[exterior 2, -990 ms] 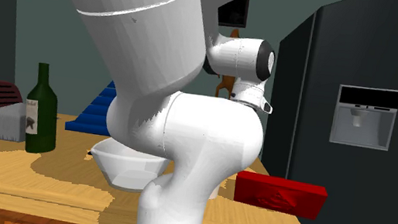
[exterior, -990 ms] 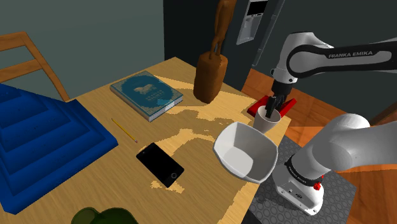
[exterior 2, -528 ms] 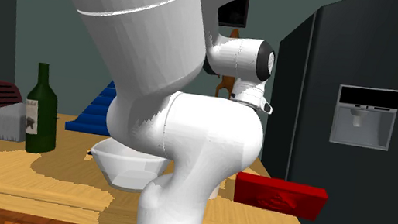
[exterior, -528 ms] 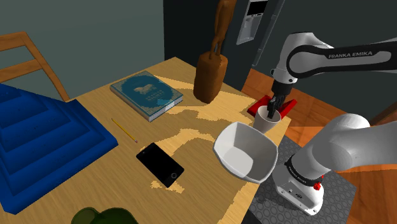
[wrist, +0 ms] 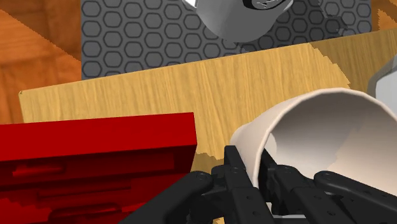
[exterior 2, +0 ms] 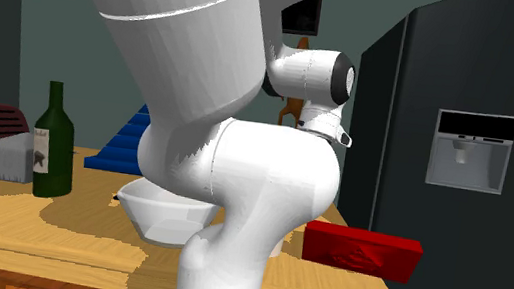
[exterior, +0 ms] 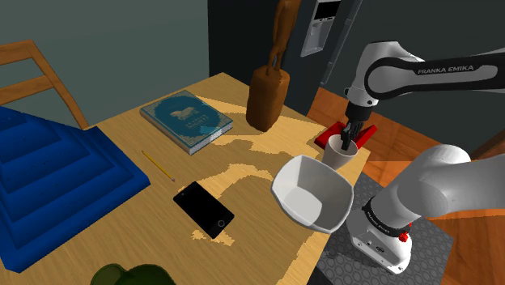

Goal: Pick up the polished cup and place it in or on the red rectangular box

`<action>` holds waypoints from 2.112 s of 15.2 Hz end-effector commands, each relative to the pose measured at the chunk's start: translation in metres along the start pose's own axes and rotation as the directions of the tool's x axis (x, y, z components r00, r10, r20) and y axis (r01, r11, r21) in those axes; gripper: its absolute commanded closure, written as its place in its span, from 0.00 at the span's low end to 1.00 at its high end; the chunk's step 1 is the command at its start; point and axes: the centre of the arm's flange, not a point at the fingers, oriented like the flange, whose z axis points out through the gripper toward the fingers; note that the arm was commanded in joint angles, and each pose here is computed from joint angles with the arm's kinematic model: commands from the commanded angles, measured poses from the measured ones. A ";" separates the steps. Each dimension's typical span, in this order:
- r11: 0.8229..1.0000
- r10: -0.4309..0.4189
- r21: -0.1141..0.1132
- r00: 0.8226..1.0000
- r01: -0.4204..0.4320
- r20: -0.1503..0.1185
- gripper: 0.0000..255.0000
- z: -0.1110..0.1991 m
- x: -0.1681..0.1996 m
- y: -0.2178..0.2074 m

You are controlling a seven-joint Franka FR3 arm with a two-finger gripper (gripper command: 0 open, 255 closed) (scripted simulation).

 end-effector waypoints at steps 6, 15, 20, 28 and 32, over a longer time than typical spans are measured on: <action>1.000 0.000 0.000 1.000 0.000 0.001 1.00 -0.030 -0.008 -0.004; 1.000 0.000 0.000 1.000 0.000 0.001 1.00 -0.076 -0.019 -0.010; 1.000 0.000 0.000 1.000 0.000 0.001 1.00 -0.101 -0.025 -0.013; 1.000 0.000 0.000 1.000 0.000 0.001 1.00 -0.142 -0.036 -0.018; 1.000 0.000 0.000 1.000 0.000 0.001 1.00 -0.162 -0.041 -0.020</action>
